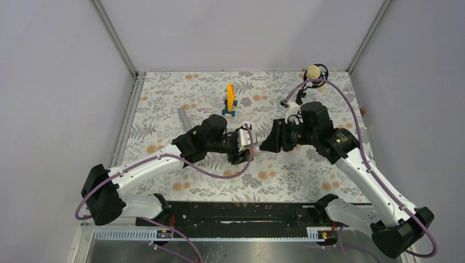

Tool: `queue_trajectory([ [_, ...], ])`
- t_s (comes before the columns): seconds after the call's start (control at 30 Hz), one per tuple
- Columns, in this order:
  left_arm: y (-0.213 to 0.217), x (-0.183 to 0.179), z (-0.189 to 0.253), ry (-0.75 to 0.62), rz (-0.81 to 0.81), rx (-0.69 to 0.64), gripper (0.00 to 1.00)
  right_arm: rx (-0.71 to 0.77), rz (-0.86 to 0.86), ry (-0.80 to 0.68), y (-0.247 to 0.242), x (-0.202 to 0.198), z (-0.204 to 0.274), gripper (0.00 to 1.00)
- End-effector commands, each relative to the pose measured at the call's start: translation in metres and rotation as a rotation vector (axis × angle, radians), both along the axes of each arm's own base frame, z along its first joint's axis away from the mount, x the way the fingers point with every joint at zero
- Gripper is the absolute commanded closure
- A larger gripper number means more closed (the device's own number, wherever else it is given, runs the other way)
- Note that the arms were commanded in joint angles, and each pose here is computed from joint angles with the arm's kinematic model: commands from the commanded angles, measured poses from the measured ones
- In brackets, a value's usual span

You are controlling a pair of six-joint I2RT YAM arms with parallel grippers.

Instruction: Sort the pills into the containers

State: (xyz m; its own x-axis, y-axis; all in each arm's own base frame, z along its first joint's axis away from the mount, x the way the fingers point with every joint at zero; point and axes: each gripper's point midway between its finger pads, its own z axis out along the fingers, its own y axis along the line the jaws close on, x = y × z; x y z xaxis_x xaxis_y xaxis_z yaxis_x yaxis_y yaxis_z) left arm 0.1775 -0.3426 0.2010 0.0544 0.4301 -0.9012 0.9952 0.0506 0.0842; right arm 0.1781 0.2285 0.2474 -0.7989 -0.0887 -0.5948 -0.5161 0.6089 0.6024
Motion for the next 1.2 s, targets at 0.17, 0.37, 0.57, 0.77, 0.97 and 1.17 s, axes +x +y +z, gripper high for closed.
queue_trajectory([
  [0.17, -0.027, 0.022, 0.073, -0.156, 0.107, -0.315, 1.00, 0.100, -0.376, 0.138, 0.002, 0.027, -0.003, 0.61],
  [0.37, -0.028, 0.007, 0.063, -0.149, 0.035, -0.316, 1.00, 0.043, -0.303, 0.146, 0.007, 0.025, -0.010, 0.58],
  [0.57, -0.026, 0.004, 0.058, -0.184, 0.024, -0.308, 1.00, 0.085, -0.263, 0.206, 0.019, 0.021, -0.010, 0.58],
  [0.77, -0.026, 0.016, 0.054, -0.252, 0.072, -0.294, 1.00, 0.100, -0.382, 0.311, 0.021, 0.031, -0.023, 0.58],
  [0.97, -0.027, 0.019, 0.056, -0.242, 0.097, -0.309, 1.00, 0.091, -0.440, 0.373, 0.022, 0.034, -0.031, 0.58],
  [1.17, -0.023, 0.018, 0.039, -0.208, 0.123, -0.289, 1.00, 0.086, -0.467, 0.359, 0.021, 0.042, -0.025, 0.57],
])
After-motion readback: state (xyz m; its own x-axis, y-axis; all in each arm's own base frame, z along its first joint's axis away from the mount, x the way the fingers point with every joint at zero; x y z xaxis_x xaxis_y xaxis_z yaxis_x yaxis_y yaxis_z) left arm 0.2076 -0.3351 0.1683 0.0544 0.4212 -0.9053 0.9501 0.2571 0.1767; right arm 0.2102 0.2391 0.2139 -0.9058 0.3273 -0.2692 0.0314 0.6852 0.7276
